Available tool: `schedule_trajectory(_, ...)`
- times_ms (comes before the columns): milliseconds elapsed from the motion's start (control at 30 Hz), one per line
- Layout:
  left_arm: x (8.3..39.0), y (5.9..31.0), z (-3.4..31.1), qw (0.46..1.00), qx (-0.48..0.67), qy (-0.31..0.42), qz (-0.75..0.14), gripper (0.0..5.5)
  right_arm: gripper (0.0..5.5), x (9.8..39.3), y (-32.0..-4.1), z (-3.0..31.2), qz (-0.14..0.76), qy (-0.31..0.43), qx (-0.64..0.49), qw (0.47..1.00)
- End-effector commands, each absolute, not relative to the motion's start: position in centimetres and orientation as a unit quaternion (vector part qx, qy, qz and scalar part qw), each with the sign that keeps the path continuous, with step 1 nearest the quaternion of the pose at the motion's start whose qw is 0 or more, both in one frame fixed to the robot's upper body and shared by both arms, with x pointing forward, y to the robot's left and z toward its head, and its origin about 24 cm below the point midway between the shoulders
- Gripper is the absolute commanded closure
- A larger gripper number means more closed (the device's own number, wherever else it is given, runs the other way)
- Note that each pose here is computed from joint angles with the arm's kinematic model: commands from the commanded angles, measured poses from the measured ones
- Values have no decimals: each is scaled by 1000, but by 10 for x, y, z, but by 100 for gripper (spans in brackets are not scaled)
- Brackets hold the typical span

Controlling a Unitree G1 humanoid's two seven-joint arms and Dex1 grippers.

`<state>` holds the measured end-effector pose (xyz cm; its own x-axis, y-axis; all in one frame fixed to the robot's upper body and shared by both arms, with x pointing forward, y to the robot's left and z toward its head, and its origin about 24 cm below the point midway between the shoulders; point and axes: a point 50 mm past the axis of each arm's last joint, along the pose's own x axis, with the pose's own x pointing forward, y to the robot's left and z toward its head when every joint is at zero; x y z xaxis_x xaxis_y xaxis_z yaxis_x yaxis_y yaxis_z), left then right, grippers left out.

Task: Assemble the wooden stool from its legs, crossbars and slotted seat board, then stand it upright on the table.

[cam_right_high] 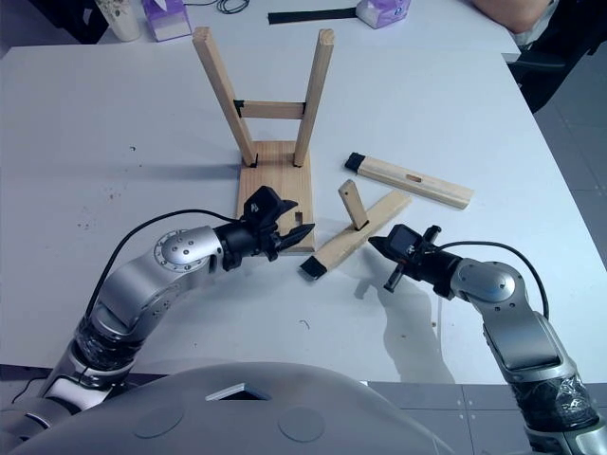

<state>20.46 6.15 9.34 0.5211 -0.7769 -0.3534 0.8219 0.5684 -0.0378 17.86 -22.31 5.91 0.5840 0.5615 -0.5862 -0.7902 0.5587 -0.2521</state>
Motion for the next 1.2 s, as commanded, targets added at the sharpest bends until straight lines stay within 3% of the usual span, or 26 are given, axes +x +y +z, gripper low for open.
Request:
schedule_trajectory(33,202,62,93,869,70,164,-461,280,550,182,-225,64,395,222,-259,853)
schedule_trajectory(567,181,38,86,840,58,146,-518,280,550,184,-220,75,413,203,-267,847)
schedule_trajectory(1067,178,30,54,831,58,180,-523,280,550,164,-197,121,537,161,-190,806)
schedule_trajectory(1200,175,26,58,830,51,177,-526,341,550,169,-195,135,533,129,-184,816)
